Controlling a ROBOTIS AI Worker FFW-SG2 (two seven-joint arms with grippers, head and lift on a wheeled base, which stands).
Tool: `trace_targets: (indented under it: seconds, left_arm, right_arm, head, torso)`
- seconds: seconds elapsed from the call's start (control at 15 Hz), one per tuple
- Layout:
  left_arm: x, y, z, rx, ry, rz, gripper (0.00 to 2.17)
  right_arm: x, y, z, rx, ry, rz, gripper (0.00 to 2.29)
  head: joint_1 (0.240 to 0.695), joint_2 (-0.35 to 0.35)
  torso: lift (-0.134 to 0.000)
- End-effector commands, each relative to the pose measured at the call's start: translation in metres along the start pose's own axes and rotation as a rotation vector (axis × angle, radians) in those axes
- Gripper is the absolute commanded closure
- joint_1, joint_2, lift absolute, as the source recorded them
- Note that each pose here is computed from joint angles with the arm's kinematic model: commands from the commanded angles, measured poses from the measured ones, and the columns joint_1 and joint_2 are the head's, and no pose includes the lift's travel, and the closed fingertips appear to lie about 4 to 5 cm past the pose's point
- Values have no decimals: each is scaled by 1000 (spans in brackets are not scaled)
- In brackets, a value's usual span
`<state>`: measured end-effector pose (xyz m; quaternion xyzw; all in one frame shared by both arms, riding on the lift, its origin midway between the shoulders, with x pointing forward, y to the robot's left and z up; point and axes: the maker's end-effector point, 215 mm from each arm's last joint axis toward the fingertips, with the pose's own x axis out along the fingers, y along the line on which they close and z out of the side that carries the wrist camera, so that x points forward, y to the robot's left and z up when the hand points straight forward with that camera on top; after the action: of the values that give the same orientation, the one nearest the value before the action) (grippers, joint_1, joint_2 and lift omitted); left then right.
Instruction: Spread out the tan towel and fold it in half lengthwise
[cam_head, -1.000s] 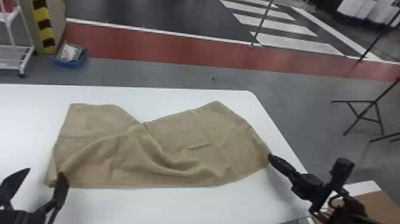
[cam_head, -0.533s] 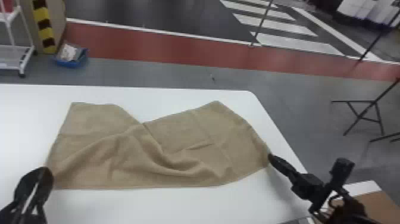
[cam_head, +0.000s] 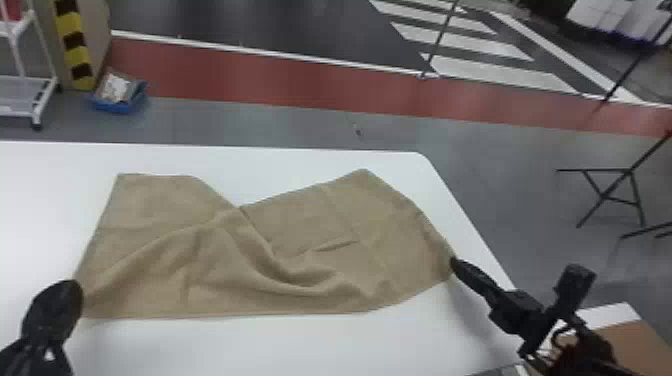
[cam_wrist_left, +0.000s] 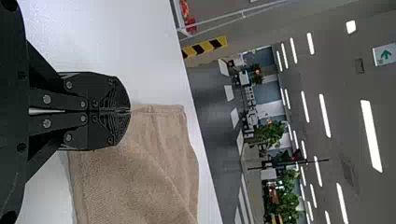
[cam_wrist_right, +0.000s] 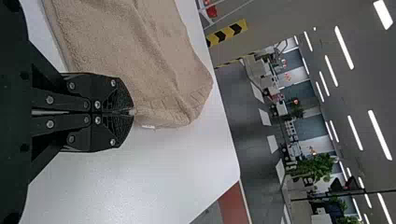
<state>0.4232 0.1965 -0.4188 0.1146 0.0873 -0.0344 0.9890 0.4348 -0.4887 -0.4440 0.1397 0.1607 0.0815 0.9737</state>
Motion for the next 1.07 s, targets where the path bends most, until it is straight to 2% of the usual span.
trace_targets:
  seconds: [0.0, 0.33, 0.53, 0.67, 0.8, 1.0]
  left_arm:
    - [-6, 9, 28, -30, -44, 13, 1909]
    - [-23, 55, 42, 28, 69, 93, 1909]
    - [-13, 70, 49, 47, 91, 113, 1909]
    - [10, 73, 71, 30, 66, 115, 1909]
    - [33, 84, 92, 23, 28, 135, 1909]
    - [59, 102, 113, 25, 15, 168, 1909]
  right_arm:
    - [-3, 4, 7, -2, -10, 7, 1328]
    - [-18, 29, 64, 17, -22, 41, 1328]
    - [-5, 51, 98, -6, 2, 57, 1328]
    - [23, 66, 123, -53, -4, 73, 1332]
    - [53, 80, 132, -76, 18, 92, 1332]
    - [84, 93, 139, -77, 33, 110, 1332]
  head:
    - [695, -350]
    - [695, -335]
    - [695, -308]
    - [695, -276]
    - [695, -252]
    - [695, -202]
  torso:
    - [-128]
    - [-128]
    - [-128]
    - [-128]
    - [-128]
    - [-128]
